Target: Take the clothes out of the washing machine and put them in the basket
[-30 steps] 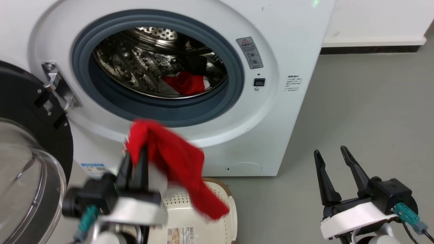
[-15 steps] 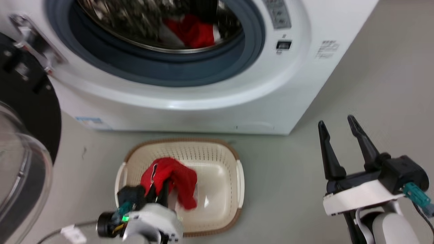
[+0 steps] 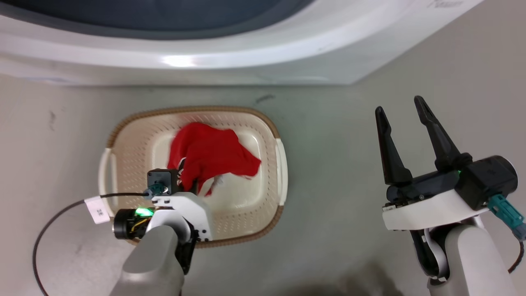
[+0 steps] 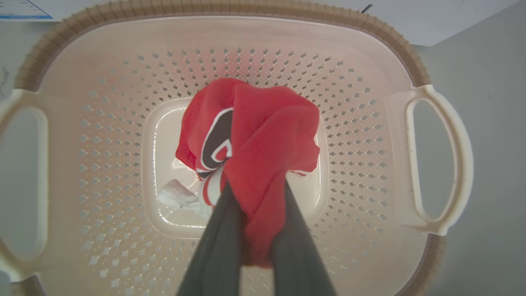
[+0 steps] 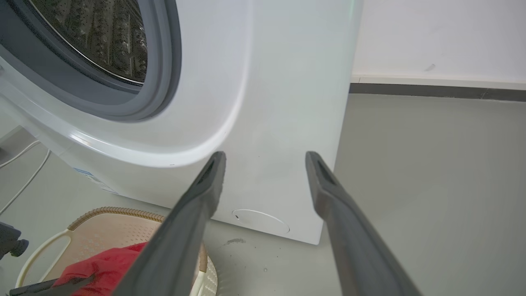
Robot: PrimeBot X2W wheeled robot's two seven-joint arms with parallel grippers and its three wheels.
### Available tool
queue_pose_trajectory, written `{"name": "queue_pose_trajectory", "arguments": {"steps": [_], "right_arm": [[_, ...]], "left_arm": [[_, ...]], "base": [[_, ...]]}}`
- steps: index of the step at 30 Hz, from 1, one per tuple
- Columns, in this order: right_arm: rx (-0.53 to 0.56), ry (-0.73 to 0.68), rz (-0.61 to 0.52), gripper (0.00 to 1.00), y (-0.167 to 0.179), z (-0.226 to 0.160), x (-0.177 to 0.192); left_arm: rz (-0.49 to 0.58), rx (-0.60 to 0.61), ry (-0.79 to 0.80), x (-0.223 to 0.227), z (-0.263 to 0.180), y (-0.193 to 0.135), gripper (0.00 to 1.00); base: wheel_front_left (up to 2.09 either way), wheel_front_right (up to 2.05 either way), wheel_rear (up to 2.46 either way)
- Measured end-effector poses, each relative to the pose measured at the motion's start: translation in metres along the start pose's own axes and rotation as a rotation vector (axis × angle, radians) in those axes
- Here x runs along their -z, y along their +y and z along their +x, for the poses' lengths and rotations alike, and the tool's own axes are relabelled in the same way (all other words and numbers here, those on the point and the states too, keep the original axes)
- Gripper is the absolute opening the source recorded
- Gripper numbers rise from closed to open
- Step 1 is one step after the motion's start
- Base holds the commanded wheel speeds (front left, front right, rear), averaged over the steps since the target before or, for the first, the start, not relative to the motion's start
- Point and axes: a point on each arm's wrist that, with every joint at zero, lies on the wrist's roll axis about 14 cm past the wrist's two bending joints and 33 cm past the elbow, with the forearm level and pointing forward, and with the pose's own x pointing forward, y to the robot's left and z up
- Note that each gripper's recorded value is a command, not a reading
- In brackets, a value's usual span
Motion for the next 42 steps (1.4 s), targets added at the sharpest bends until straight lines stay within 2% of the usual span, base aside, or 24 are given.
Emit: {"name": "queue_pose_trajectory", "arguments": {"steps": [7, 8, 9, 10, 11, 17, 24, 32, 33, 34, 42], "right_arm": [[0.038, 0.084, 0.014, 1.0, -0.017, 0.003, 0.042], [0.043, 0.092, 0.013, 1.0, -0.019, 0.003, 0.046], [0.048, 0.098, 0.011, 1.0, -0.022, 0.002, 0.049], [0.053, 0.1, 0.009, 1.0, -0.024, 0.001, 0.051], [0.06, 0.107, 0.007, 1.0, -0.026, 0.0, 0.053], [0.076, 0.077, -0.01, 1.0, -0.031, -0.006, 0.039], [0.089, -0.011, -0.038, 1.0, -0.027, -0.027, -0.005], [0.111, -0.142, -0.086, 1.0, -0.021, -0.066, -0.069], [0.111, -0.142, -0.086, 1.0, -0.021, -0.066, -0.069], [0.113, -0.173, -0.097, 1.0, -0.02, -0.074, -0.082], [0.112, -0.244, -0.139, 1.0, -0.012, -0.092, -0.116]], "left_arm": [[0.021, -0.024, 0.185, 0.056, 0.026, 0.012, 0.0], [0.022, -0.025, 0.208, 0.063, 0.027, 0.012, 0.12], [0.019, -0.026, 0.229, 0.07, 0.028, 0.012, 0.42], [0.016, -0.028, 0.242, 0.074, 0.029, 0.012, 0.67], [0.018, -0.027, 0.246, 0.076, 0.03, 0.011, 1.0], [0.004, -0.023, 0.168, 0.048, 0.027, 0.007, 1.0], [-0.02, -0.007, 0.019, 0.011, -0.017, 0.001, 1.0], [-0.025, 0.008, -0.268, -0.056, -0.081, -0.007, 1.0], [-0.025, 0.008, -0.268, -0.056, -0.081, -0.007, 1.0], [-0.015, 0.011, -0.336, -0.071, -0.096, -0.009, 1.0], [0.026, 0.021, -0.588, -0.135, -0.146, -0.014, 1.0]], "base": [[0.0, 0.0, 0.0], [0.0, 0.0, 0.0], [0.0, 0.0, 0.0], [0.0, 0.0, 0.0], [0.0, 0.0, 0.0], [0.0, 0.0, 0.0], [0.0, 0.0, 0.0], [0.0, 0.0, 0.0], [0.0, 0.0, 0.0], [0.0, 0.0, 0.0], [0.0, 0.0, 0.0]]}}
